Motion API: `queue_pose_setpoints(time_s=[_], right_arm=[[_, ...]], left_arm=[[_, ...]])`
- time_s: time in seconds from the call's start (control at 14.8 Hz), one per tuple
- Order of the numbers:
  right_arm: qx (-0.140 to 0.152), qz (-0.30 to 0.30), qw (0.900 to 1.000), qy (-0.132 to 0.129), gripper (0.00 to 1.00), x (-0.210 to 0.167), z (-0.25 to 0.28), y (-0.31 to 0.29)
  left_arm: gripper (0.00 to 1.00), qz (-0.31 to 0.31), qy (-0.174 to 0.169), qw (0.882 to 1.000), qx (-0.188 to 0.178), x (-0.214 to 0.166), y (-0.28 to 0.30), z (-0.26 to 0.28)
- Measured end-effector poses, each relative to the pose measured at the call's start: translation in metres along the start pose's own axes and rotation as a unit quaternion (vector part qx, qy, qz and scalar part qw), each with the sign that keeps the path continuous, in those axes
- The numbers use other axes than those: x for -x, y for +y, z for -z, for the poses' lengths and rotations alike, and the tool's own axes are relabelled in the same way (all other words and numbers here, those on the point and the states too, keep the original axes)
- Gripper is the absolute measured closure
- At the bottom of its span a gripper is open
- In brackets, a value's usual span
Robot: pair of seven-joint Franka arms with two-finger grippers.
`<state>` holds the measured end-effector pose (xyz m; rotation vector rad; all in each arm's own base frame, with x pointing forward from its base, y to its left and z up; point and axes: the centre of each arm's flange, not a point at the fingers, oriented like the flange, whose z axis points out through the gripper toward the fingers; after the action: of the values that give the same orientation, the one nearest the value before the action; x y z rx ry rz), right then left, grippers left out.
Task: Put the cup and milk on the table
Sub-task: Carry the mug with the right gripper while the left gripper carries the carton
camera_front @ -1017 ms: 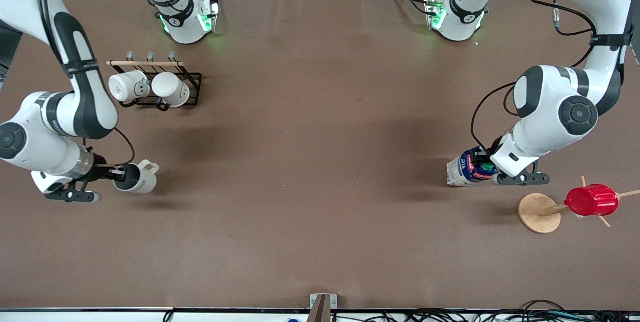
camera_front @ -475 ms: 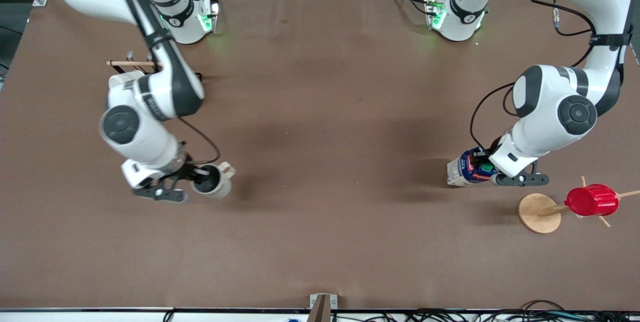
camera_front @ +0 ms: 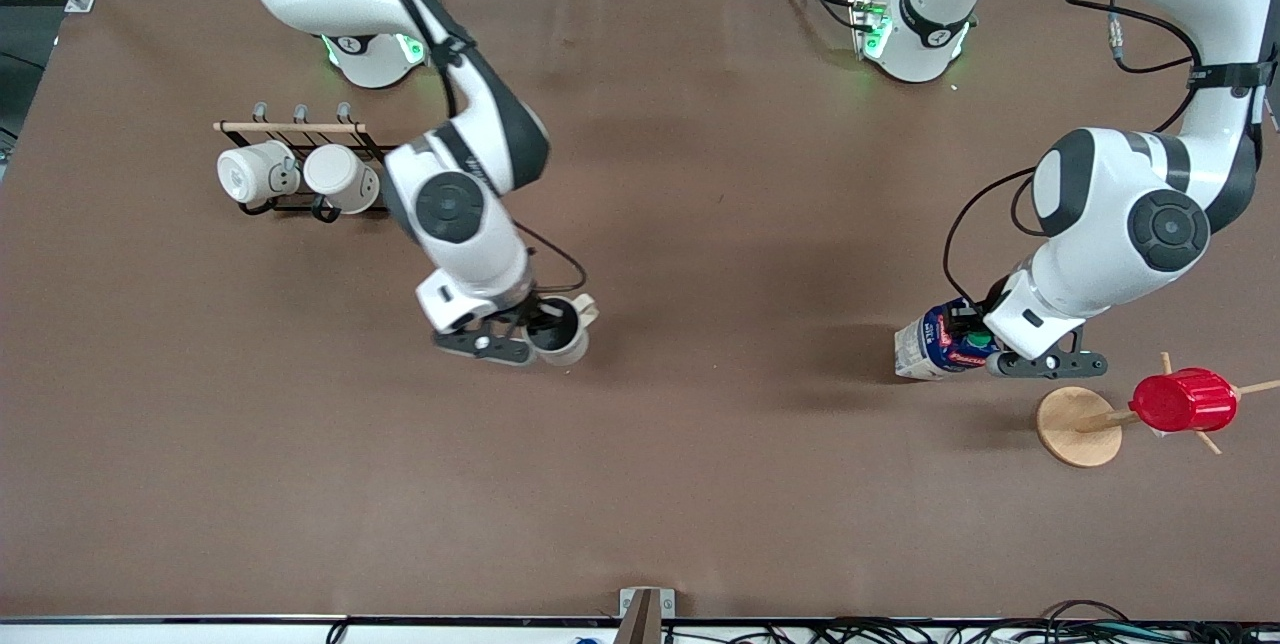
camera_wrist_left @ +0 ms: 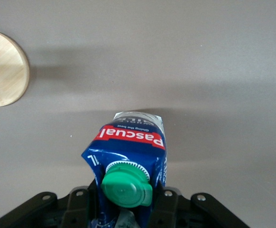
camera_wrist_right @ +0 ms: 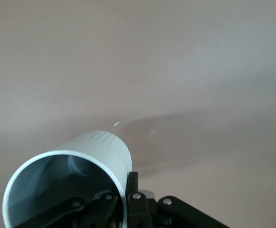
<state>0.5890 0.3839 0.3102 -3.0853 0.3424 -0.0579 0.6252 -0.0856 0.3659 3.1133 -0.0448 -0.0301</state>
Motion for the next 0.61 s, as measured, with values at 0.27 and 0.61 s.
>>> queue_pose_setpoints(time_s=[0.27,0.61], right_arm=[[0.006,-0.003,1.000,-0.007,0.95,0.021,-0.037,-0.039],[0.003,0.002,1.000,0.009,0.94,0.017,-0.044,-0.040]], left_arm=[[0.62,0.002,-0.011,1.000,-0.002,-0.006,-0.002,0.022],[0.62,0.001,-0.044,0.999,-0.007,-0.004,-0.001,0.054]])
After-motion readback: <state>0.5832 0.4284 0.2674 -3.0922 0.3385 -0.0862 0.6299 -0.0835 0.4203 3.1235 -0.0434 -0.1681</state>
